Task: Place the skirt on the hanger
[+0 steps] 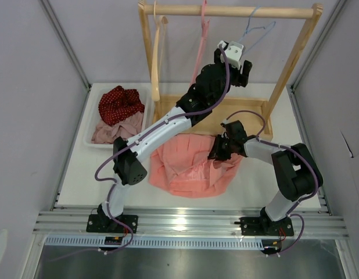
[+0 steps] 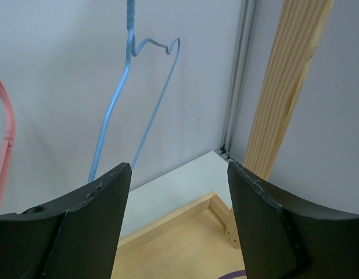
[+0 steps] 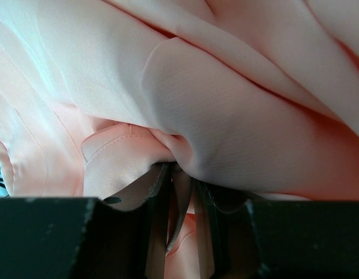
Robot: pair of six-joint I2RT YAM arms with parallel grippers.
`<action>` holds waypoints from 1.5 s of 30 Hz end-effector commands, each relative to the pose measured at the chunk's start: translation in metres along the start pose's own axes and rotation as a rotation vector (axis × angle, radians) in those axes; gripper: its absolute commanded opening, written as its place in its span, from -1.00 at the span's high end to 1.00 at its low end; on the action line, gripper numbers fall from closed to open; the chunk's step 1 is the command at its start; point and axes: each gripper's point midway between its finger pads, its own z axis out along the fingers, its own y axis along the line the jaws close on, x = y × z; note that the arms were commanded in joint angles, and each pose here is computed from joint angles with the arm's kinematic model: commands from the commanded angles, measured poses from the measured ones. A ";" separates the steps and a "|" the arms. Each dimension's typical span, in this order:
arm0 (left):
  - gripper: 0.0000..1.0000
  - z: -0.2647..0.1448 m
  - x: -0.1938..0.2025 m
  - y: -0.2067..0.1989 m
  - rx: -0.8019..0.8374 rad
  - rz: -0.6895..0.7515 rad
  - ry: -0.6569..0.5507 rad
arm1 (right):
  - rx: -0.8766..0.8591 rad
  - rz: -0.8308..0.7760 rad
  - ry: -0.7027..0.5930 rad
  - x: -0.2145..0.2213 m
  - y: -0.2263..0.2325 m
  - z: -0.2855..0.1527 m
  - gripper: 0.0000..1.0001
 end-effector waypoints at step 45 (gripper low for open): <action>-0.21 0.017 -0.019 0.016 0.078 -0.027 -0.081 | 0.009 -0.034 0.066 0.013 -0.013 0.025 0.52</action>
